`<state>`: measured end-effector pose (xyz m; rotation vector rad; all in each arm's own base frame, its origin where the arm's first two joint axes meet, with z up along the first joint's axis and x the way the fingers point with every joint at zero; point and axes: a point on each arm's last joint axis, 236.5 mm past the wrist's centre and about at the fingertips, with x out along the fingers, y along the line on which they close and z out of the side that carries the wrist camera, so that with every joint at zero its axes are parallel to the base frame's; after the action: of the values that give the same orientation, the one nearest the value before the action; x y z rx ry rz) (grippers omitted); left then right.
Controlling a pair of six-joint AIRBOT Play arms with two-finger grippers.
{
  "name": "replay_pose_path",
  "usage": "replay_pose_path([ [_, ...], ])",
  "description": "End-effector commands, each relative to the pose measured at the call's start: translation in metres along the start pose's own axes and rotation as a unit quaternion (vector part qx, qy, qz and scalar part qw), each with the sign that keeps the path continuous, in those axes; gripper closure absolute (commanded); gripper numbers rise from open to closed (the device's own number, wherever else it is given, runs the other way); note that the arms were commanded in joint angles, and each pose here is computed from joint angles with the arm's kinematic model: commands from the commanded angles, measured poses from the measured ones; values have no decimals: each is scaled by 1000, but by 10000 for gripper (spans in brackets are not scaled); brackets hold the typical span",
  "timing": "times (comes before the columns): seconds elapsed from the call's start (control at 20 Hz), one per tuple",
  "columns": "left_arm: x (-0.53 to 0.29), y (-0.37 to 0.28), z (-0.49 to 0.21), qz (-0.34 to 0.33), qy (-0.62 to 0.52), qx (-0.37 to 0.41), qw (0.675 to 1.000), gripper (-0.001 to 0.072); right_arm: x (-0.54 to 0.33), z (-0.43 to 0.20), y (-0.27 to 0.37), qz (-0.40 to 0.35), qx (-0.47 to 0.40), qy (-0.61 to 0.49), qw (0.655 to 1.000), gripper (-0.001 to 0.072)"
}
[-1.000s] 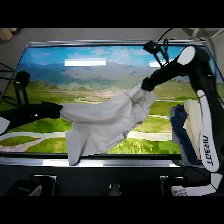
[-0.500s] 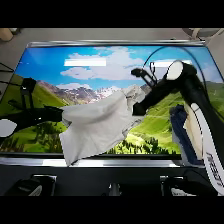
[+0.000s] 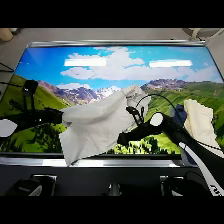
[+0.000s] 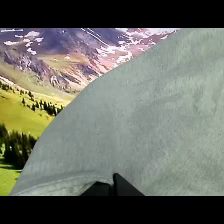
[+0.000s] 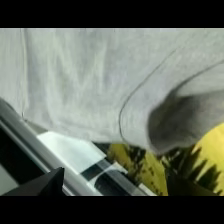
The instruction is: Fold the shirts.
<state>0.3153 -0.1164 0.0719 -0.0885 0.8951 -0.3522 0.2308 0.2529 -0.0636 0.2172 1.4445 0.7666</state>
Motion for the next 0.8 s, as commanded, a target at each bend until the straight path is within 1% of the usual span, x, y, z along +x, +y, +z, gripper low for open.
replay_pose_path([
  [0.0, 0, 0, -4, 0, 7, 0, 1000, 681, 28, 19, 0, -16, 81, -65, 995, 2],
  [0.25, 0, 0, -4, 0, 7, 0, 1000, 681, 38, 31, 4, 4, 130, -85, 988, 12],
  [0.3, 0, 0, -4, 0, 7, 0, 1000, 681, 38, 34, 4, 5, 133, -90, 987, 71],
  [0.35, 0, 0, -3, 0, 7, 0, 1000, 681, 38, 34, 4, 5, 133, -91, 987, 291],
  [0.4, 0, 0, -3, 0, 7, 0, 1000, 681, 38, 31, 5, 6, 132, -85, 988, 612],
  [0.45, 0, 0, -3, 0, 7, 0, 1000, 681, 37, 29, 8, 10, 120, -77, 990, 684],
  [0.5, 0, 0, -3, 0, 7, 0, 1000, 681, 33, 29, 14, 11, 71, -70, 995, 684],
  [0.55, -1, 0, -1, 1, 4, 2, 1000, 681, 24, 27, 22, 6, 4, -56, 998, 684],
  [0.6, -5, 1, 5, 5, -3, 7, 1000, 681, 9, 27, 25, -16, -61, -41, 997, 684],
  [0.65, -14, 2, 18, 11, -20, 14, 1000, 681, -18, 32, 23, -61, -138, -30, 988, 684],
  [0.7, -27, 2, 37, 15, -45, 19, 999, 681, -55, 46, 20, -121, -208, -35, 970, 684],
  [0.75, -49, 2, 65, 21, -84, 23, 996, 682, -113, 69, 18, -203, -273, -62, 938, 684],
])
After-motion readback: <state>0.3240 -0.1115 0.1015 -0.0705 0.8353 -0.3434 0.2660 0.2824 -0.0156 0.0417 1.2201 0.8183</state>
